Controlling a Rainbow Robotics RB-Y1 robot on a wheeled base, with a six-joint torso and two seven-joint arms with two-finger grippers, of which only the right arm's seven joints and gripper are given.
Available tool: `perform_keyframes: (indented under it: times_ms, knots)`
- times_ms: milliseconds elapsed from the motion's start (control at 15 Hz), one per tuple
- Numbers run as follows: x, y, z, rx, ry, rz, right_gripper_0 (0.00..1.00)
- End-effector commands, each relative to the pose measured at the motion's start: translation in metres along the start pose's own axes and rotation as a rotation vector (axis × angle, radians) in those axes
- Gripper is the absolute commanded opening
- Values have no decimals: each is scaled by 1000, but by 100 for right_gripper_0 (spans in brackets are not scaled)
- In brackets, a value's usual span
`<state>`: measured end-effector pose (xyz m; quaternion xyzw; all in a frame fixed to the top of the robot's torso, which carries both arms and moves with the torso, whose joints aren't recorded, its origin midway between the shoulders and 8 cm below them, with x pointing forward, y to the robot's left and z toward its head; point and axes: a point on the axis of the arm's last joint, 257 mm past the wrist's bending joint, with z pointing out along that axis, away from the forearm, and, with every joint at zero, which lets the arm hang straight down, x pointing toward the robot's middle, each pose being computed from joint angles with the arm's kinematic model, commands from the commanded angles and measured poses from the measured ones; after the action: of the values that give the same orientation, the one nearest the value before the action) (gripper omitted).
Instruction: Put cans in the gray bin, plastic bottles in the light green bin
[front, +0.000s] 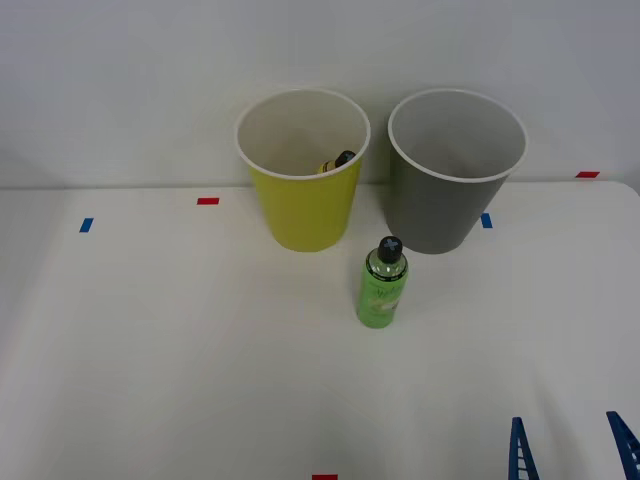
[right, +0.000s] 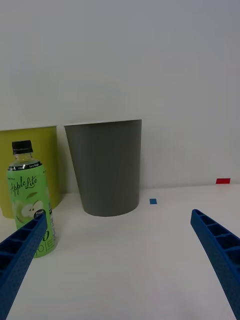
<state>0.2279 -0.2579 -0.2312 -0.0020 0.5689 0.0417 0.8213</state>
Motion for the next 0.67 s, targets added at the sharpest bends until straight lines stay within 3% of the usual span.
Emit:
perform_keyframes:
  times_ms: [67, 667]
  knots:
    - [0, 0, 0, 0, 0, 0, 100]
    - [0, 0, 0, 0, 0, 0, 100]
